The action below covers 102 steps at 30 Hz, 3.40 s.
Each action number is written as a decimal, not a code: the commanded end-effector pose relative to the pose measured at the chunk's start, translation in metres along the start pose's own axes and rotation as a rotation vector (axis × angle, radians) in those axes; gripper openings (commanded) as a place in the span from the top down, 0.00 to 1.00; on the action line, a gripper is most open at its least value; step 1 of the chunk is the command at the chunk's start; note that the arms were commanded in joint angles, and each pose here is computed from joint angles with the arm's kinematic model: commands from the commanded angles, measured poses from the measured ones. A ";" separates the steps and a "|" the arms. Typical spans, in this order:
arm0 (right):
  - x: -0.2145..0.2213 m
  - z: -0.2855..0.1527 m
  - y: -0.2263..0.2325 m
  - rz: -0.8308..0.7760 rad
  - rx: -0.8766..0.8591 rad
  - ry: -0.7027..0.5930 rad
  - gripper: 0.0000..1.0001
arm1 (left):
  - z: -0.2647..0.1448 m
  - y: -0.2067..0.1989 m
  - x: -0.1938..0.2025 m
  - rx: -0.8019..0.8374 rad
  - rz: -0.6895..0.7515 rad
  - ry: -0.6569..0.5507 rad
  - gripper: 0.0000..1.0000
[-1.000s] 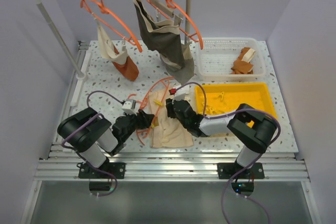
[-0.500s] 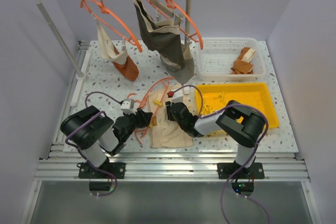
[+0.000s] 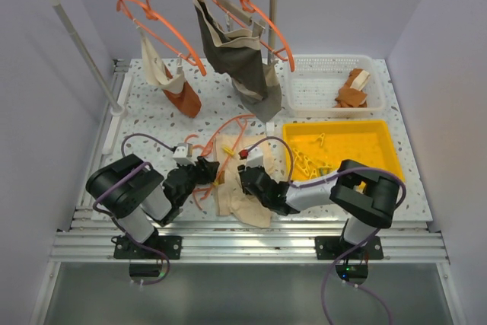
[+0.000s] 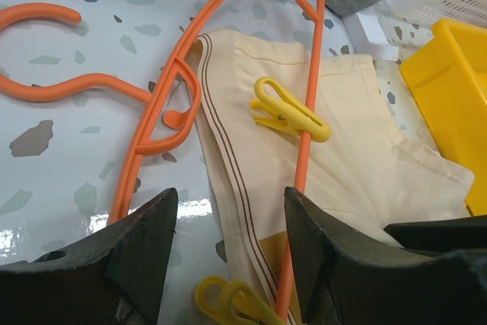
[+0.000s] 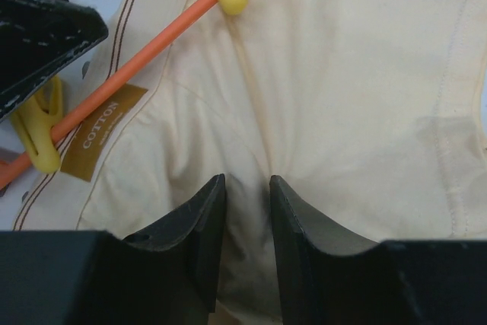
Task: Clip the underwear to the hanger
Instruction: Adjust the underwear at the center of the board, then adjust the hanger at the center of the board.
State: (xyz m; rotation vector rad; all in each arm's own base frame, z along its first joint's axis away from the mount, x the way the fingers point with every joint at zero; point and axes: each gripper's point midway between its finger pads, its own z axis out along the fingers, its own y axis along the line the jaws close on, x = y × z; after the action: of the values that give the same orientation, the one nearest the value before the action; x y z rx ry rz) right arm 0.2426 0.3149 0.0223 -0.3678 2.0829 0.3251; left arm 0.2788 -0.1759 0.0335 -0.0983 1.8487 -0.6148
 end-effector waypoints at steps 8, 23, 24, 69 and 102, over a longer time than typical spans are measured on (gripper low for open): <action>-0.016 -0.029 0.003 0.049 -0.018 -0.023 0.64 | -0.028 -0.025 -0.061 0.136 -0.058 -0.247 0.37; -0.102 0.015 -0.022 0.088 0.021 -0.162 0.58 | 0.003 -0.033 -0.098 0.067 0.104 -0.302 0.38; -0.114 0.020 -0.018 0.095 0.012 -0.179 0.58 | 0.006 -0.032 -0.099 0.058 0.123 -0.300 0.39; -0.098 0.129 -0.056 0.154 0.189 -0.067 0.64 | 0.001 -0.008 -0.110 -0.017 0.187 -0.345 0.38; -0.163 0.097 0.012 0.309 -0.028 -0.232 0.90 | -0.006 -0.008 -0.111 -0.005 0.156 -0.355 0.38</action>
State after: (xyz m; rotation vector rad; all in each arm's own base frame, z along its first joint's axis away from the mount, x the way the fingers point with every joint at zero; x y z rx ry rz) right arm 0.3935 0.3565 0.0820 -0.0367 1.9799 0.4460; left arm 0.3108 -0.1439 0.1079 -0.0389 1.5993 -0.4288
